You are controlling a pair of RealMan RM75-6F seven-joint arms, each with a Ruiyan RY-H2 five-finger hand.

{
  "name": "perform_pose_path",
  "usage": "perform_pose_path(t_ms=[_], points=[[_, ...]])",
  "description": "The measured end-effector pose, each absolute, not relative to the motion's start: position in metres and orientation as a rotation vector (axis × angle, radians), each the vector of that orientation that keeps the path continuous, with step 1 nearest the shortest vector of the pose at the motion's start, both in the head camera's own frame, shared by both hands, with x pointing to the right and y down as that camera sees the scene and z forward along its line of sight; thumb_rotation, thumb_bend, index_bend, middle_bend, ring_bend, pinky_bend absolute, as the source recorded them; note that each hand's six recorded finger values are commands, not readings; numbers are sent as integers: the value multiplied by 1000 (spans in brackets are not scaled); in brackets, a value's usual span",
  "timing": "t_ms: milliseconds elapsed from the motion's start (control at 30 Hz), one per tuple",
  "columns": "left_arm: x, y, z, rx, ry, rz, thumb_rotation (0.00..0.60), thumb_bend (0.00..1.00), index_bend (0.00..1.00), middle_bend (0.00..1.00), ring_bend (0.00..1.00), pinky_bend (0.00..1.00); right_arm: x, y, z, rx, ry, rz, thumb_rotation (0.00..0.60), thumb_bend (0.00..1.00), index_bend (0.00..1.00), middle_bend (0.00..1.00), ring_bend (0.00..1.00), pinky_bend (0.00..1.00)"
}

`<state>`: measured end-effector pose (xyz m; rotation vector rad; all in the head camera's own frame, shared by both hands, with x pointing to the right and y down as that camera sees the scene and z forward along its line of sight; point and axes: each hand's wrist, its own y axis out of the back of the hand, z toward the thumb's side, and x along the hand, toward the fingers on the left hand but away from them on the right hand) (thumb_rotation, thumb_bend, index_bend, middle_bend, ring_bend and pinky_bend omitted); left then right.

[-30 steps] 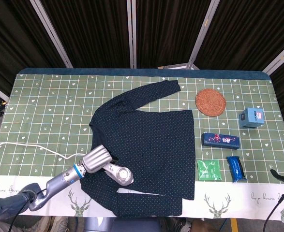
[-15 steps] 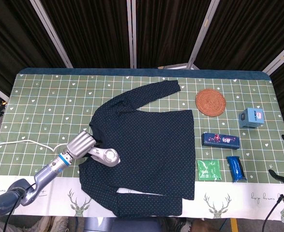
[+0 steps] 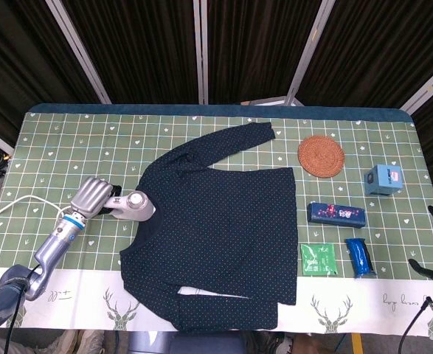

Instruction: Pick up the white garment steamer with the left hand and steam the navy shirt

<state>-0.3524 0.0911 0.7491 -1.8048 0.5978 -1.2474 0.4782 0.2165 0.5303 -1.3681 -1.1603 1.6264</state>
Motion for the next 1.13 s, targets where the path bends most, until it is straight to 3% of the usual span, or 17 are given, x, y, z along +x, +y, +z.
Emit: perform_pose_path(t_ms=[33, 67, 167, 267, 600, 933, 1133], points=[[-353, 91, 749, -1796, 600, -1251, 600, 1, 422, 545, 546, 636, 478, 216, 531, -1369, -1160, 1627, 600, 0, 0, 0, 0, 0], [-354, 90, 748, -1787, 602, -1253, 600, 0, 279, 389, 402, 501, 478, 216, 531, -1370, -1159, 1627, 600, 0, 0, 0, 0, 0], [-357, 90, 747, -1765, 613, -1260, 600, 0, 33, 49, 60, 171, 477, 217, 532, -1373, -1155, 1628, 600, 0, 0, 0, 0, 0], [-358, 92, 746, -1784, 620, -1270, 600, 0, 0, 0, 0, 26, 476, 217, 532, -1375, -1151, 1627, 600, 0, 0, 0, 0, 0], [-362, 99, 719, -1865, 613, -1311, 600, 0, 0, 0, 0, 0, 473, 217, 528, -1385, -1156, 1606, 600, 0, 0, 0, 0, 0], [-393, 112, 634, -1750, 797, -1275, 600, 0, 0, 0, 0, 0, 468, 219, 523, -1403, -1161, 1570, 600, 0, 0, 0, 0, 0], [-420, 134, 598, -1673, 835, -1337, 600, 0, 0, 0, 0, 0, 466, 221, 519, -1417, -1171, 1548, 600, 0, 0, 0, 0, 0]])
